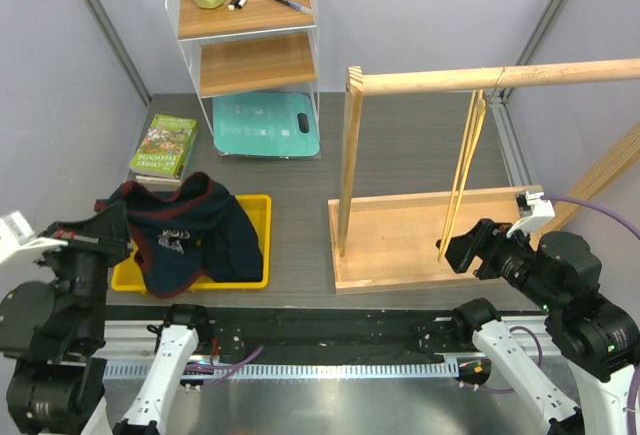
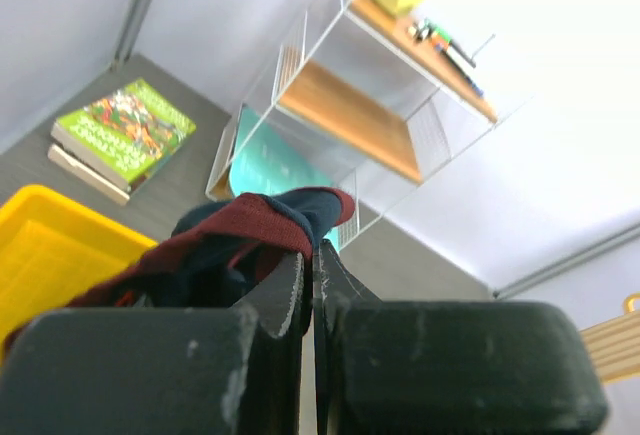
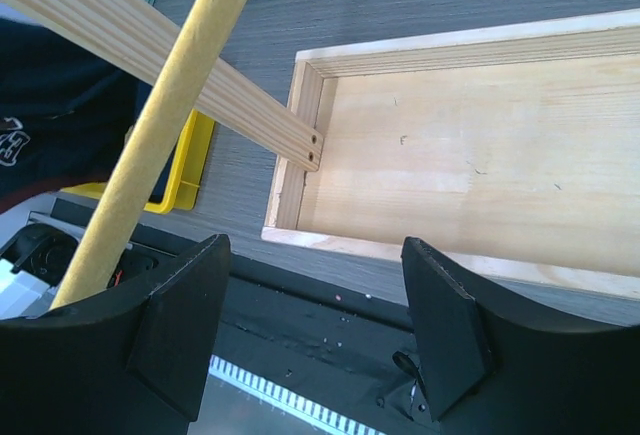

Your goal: Remove the tank top from the hanger

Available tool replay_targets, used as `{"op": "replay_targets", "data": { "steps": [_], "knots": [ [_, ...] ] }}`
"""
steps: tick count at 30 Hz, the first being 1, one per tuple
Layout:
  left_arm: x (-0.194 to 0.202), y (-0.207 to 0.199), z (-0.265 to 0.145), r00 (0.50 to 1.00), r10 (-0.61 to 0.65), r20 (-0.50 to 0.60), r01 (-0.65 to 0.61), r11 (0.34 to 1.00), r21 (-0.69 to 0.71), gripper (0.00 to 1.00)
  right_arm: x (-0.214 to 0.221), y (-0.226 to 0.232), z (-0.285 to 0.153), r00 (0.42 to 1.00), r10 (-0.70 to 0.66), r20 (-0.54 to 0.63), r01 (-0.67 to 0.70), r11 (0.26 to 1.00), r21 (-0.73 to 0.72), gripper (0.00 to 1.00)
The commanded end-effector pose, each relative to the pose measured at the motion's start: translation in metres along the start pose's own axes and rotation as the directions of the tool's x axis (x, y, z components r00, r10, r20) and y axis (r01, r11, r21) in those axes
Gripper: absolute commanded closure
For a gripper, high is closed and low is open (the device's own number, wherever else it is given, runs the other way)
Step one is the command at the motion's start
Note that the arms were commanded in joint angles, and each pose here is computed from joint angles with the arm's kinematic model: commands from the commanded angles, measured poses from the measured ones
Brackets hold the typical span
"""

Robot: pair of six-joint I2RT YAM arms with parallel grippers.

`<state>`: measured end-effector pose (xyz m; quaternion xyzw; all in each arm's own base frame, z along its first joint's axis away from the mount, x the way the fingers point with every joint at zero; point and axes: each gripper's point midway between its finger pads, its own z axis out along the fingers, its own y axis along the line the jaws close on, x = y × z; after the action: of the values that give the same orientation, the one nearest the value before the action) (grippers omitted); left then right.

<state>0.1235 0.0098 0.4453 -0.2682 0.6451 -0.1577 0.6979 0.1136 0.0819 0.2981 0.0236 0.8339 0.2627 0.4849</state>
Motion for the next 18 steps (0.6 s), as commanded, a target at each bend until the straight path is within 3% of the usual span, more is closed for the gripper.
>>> {"op": "replay_targets", "data": {
  "steps": [1,4,8,14,18],
  "knots": [
    [-0.022,0.007,-0.015,0.996,-0.029,0.085,0.033,0.998,-0.046,1.00,-0.010,0.009,0.000,1.000,-0.007,0.025,0.008,0.999,-0.036,0.25],
    [-0.025,0.010,-0.016,0.993,-0.002,0.115,0.008,0.999,-0.049,0.99,-0.010,0.009,0.000,1.000,-0.006,0.027,0.007,0.999,-0.039,0.25],
    [-0.007,0.002,0.012,0.999,0.036,0.041,-0.035,0.999,-0.018,1.00,-0.010,0.010,-0.001,1.000,0.000,0.030,0.002,0.999,-0.044,0.25],
    [0.046,-0.030,0.073,0.971,0.133,-0.197,-0.109,0.986,0.126,1.00,-0.009,0.011,-0.007,0.999,0.012,0.042,-0.010,0.999,-0.049,0.25],
    [0.105,-0.046,0.127,0.897,0.155,-0.414,-0.074,0.976,0.206,1.00,-0.009,0.011,-0.010,0.999,0.017,0.049,-0.014,0.999,-0.050,0.25]
  ]
}}
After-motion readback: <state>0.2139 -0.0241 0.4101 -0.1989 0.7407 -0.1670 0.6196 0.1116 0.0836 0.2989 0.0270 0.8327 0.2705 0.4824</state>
